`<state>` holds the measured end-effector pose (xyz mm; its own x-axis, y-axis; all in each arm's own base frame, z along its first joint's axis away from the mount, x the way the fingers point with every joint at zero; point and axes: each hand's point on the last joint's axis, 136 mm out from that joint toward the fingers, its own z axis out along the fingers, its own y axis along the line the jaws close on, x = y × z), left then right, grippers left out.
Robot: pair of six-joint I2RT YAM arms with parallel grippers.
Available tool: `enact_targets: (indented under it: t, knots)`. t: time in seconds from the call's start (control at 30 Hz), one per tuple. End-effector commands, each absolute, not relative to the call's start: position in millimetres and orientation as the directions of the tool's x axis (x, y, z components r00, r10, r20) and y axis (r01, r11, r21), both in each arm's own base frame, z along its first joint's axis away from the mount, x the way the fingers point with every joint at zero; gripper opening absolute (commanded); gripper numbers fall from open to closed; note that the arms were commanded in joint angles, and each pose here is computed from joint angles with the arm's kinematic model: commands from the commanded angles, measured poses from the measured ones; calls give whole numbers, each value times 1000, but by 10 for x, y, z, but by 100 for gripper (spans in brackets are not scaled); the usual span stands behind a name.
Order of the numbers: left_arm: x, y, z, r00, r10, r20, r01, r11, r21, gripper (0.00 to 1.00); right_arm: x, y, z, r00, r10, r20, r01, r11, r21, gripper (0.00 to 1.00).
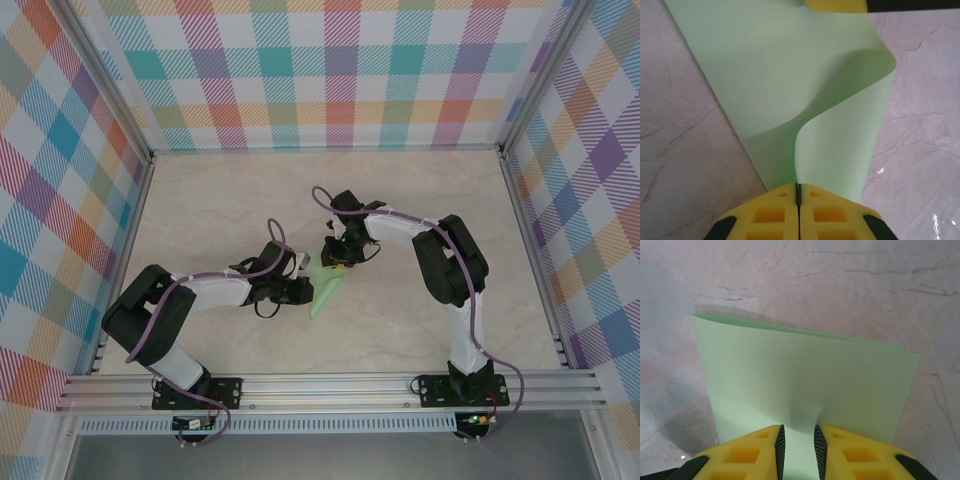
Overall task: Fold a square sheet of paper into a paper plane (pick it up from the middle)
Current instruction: Third fold the triangle at the center of the table.
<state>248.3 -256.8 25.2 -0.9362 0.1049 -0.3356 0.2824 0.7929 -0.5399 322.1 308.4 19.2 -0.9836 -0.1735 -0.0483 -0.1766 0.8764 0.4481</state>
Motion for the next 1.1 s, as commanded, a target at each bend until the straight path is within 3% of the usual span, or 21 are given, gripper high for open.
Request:
enact_targets:
  t: [0.0, 1.07]
  knots:
    - [2494, -2502, 256, -941, 86, -327, 258, 807, -531, 6, 3053, 2924, -22, -986, -162, 42, -135, 918, 373, 26]
    - [2552, -2575, 311, -922, 104, -374, 308, 781, -543, 7, 3011, 2912, -71, -986, -157, 58, -124, 920, 373, 27]
